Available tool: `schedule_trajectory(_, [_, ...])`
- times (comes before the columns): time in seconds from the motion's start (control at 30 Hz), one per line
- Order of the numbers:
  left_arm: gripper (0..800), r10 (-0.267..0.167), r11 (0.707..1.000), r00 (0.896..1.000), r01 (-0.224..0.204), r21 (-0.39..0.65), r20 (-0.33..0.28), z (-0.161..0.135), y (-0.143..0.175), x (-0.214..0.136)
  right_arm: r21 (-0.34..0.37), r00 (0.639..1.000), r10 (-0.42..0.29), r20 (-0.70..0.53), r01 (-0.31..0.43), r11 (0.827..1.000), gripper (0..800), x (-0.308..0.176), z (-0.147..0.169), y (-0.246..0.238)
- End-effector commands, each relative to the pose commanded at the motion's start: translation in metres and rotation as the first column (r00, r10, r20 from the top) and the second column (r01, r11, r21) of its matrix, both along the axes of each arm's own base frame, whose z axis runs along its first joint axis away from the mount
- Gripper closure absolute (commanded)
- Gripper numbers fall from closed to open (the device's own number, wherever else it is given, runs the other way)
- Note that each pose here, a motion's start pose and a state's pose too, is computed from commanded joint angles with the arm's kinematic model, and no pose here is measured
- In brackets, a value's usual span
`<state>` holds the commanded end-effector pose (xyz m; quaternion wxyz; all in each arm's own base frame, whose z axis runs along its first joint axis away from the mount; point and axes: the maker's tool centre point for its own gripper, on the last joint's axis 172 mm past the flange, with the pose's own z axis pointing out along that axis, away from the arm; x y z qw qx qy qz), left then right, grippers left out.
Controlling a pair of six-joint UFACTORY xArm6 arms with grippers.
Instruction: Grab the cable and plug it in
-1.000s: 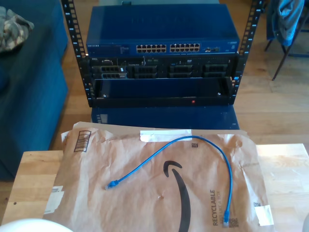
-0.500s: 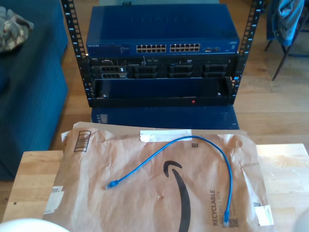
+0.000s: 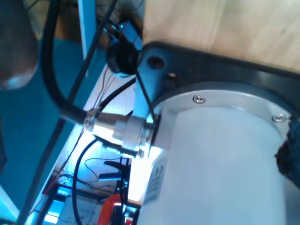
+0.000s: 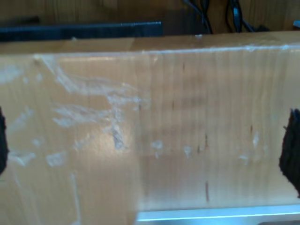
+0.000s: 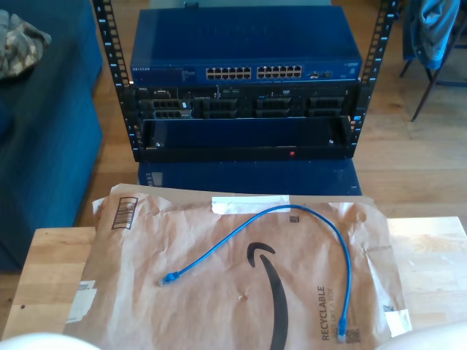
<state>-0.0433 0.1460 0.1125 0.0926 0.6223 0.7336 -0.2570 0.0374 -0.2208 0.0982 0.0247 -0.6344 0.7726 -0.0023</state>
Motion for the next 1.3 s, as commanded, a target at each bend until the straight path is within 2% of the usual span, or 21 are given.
schedule_trajectory(0.17, [0, -0.014, 0.996, 0.999, 0.018, 0.083, -0.039, 0.022, 0.033, 0.017, -0.049, 0.999, -0.034, 0.009, 0.034, 0.998, 3, 0.018, 0.022, -0.019])
schedule_trajectory(0.23, [0, -0.014, 0.994, 0.997, 0.022, 0.103, -0.070, 0.037, 0.041, 0.030, -0.068, 1.000, -0.023, 0.016, 0.024, 0.997, 3, 0.034, 0.032, -0.024])
schedule_trajectory(0.3, [0, -0.033, 0.993, 0.994, 0.043, 0.108, -0.100, 0.050, 0.042, 0.046, -0.076, 1.000, -0.022, 0.022, 0.024, 0.997, 3, 0.052, 0.038, -0.026])
schedule_trajectory(0.37, [0, -0.033, 0.992, 0.990, 0.049, 0.114, -0.139, 0.058, 0.040, 0.061, -0.072, 0.999, -0.036, 0.026, 0.038, 0.997, 3, 0.071, 0.044, -0.028])
schedule_trajectory(0.47, [0, -0.043, 0.988, 0.984, 0.067, 0.140, -0.172, 0.059, 0.033, 0.088, -0.054, 0.999, -0.022, 0.024, 0.023, 0.998, 3, 0.112, 0.051, -0.025])
schedule_trajectory(0.57, [0, -0.058, 0.982, 0.979, 0.091, 0.164, -0.195, 0.059, 0.029, 0.114, -0.041, 0.998, -0.052, 0.023, 0.053, 0.998, 3, 0.145, 0.062, -0.025])
schedule_trajectory(0.63, [0, -0.044, 0.982, 0.979, 0.079, 0.171, -0.201, 0.059, 0.025, 0.132, -0.032, 0.999, -0.030, 0.018, 0.030, 0.999, 4, 0.169, 0.065, -0.020])
schedule_trajectory(0.73, [0, -0.026, 0.985, 0.985, 0.055, 0.165, -0.171, 0.060, 0.010, 0.167, -0.007, 1.000, -0.023, 0.001, 0.023, 1.000, 4, 0.194, 0.075, 0.003])
schedule_trajectory(0.83, [0, -0.035, 0.989, 0.991, 0.054, 0.141, -0.132, 0.062, -0.009, 0.193, -0.004, 1.000, 0.016, 0.002, -0.016, 1.000, 4, 0.223, 0.082, 0.033])
schedule_trajectory(1.0, [0, -0.039, 0.989, 0.994, 0.052, 0.137, -0.098, 0.070, -0.038, 0.230, -0.010, 0.997, 0.077, 0.017, -0.077, 0.997, 4, 0.266, 0.093, 0.093])
schedule_trajectory(1.1, [0, -0.059, 0.985, 0.993, 0.075, 0.157, -0.105, 0.075, -0.053, 0.246, -0.005, 0.994, 0.110, 0.018, -0.110, 0.994, 4, 0.281, 0.099, 0.130])
schedule_trajectory(1.23, [0, -0.056, 0.979, 0.990, 0.081, 0.190, -0.132, 0.079, -0.066, 0.264, -0.005, 0.983, 0.178, 0.031, -0.178, 0.984, 4, 0.301, 0.111, 0.185])
schedule_trajectory(1.3, [0, -0.063, 0.972, 0.990, 0.089, 0.216, -0.123, 0.082, -0.074, 0.276, -0.001, 0.978, 0.206, 0.038, -0.206, 0.979, 4, 0.309, 0.121, 0.216])
